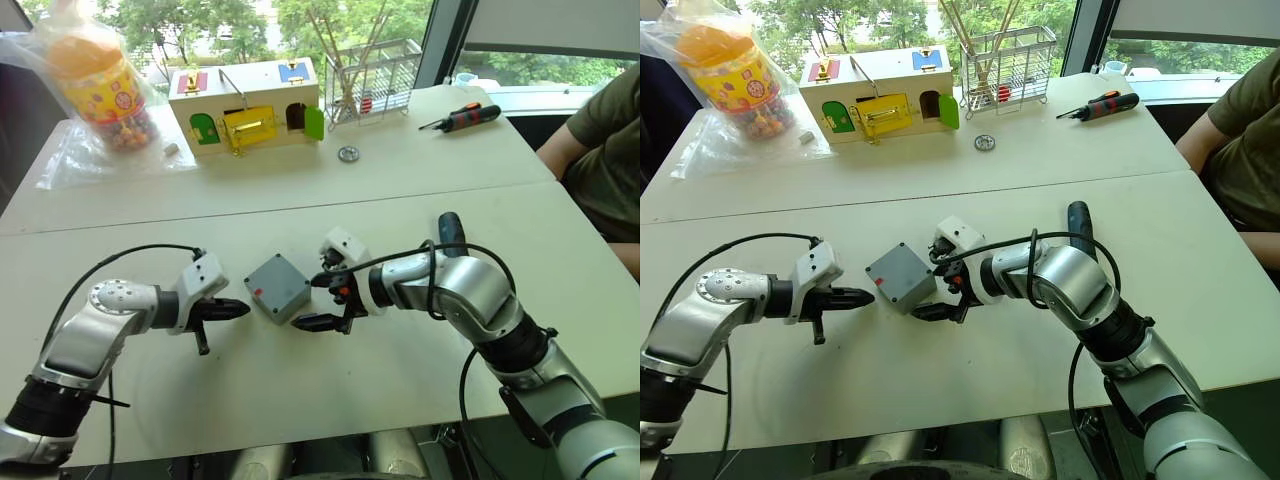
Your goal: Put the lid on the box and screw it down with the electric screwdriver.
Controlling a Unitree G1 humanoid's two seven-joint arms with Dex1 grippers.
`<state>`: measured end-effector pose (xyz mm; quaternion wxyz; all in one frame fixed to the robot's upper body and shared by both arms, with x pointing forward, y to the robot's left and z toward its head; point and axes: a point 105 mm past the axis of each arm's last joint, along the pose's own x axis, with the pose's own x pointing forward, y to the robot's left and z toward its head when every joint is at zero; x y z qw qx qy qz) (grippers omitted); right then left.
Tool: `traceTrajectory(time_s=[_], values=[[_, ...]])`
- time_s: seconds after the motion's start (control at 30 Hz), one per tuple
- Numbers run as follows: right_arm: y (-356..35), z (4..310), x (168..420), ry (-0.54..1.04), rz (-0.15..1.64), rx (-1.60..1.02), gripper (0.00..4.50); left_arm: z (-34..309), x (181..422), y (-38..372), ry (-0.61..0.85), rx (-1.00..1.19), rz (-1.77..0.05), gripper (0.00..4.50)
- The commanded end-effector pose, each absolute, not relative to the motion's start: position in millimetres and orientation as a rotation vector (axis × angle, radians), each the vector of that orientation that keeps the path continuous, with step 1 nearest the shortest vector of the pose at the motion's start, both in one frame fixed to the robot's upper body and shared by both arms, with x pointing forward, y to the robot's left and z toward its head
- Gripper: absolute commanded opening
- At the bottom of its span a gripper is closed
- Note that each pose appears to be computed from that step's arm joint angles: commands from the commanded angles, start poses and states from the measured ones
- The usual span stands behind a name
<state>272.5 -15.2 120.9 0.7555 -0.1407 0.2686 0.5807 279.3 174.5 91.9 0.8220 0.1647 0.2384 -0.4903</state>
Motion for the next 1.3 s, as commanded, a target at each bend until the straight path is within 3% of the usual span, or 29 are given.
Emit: traceTrajectory(time_s=[0.03, 0.8, 1.0, 1.13, 1.2, 1.3], values=[[-7, 130, 258, 0.548, 1.345, -0.316, 4.47, 99, 286, 169, 0.467, 0.369, -1.047, 0.0], [-18, 132, 253, 0.555, 1.283, -0.254, 4.47, 107, 313, 165, 0.388, 0.4, -1.034, 0.0], [-47, 175, 246, 0.167, 1.325, -0.376, 4.47, 124, 313, 182, 0.374, 0.436, -1.003, 0.0], [-70, 184, 248, 0.123, 1.289, -0.379, 4.47, 148, 308, 185, 0.34, 0.404, -1.031, 0.0], [-83, 178, 263, 0.133, 1.17, -0.385, 4.47, 165, 298, 173, 0.303, 0.357, -1.106, 0.0], [-85, 166, 270, 0.203, 1.159, -0.224, 4.47, 178, 286, 158, 0.282, 0.343, -1.185, 0.0]])
